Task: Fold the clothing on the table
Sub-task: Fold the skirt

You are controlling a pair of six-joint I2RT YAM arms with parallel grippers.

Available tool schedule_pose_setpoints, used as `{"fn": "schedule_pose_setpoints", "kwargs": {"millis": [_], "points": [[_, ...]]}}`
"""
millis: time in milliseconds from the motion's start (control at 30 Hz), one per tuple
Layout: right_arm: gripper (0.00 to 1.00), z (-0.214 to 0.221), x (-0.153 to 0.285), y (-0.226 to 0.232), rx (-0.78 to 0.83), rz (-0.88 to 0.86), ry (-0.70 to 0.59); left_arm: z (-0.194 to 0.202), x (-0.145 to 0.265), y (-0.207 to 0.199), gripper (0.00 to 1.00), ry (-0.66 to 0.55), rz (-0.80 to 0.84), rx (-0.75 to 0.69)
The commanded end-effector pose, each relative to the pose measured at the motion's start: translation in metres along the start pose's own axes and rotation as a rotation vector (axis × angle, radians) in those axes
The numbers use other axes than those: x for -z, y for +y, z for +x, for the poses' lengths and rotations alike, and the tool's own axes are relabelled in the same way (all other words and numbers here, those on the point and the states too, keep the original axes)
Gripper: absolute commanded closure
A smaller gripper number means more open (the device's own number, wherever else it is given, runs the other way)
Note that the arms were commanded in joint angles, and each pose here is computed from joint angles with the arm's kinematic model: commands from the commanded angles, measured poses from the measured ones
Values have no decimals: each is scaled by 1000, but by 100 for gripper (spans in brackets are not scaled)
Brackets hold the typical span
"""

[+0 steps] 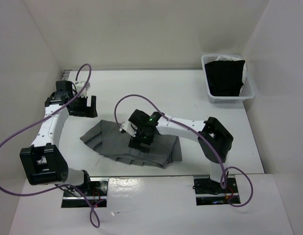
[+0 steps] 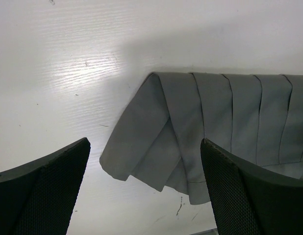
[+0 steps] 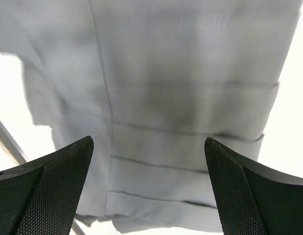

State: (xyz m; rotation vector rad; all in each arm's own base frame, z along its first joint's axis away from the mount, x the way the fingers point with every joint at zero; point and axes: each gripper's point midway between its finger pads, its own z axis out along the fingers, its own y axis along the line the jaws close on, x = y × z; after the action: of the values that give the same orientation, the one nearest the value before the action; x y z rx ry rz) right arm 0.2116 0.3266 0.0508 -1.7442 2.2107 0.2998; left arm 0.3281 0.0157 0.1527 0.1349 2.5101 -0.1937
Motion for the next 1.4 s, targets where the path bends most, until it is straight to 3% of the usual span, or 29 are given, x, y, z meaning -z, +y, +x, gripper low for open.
{"fn": "schedule_pose_setpoints", "kwargs": {"millis": [0,200,367,733,1033,1367], "points": [[2,-51,16,-8,-5,36,-132,-9,5,1,1,-53,-13,21],[2,-64,17,-7,5,38,-151,-9,5,2,1,-52,-22,21],[2,-43,-15,-6,-1,32,-92,-6,4,2,1,-43,-20,23],[2,-28,-42,1,23,-15,-53,-5,4,4,1,-41,-29,24],[2,39,-93,13,36,-103,114,-5,4,4,1,-41,-30,24],[2,26,-70,-14,129,-16,86,-5,4,5,1,-40,-39,24]]}}
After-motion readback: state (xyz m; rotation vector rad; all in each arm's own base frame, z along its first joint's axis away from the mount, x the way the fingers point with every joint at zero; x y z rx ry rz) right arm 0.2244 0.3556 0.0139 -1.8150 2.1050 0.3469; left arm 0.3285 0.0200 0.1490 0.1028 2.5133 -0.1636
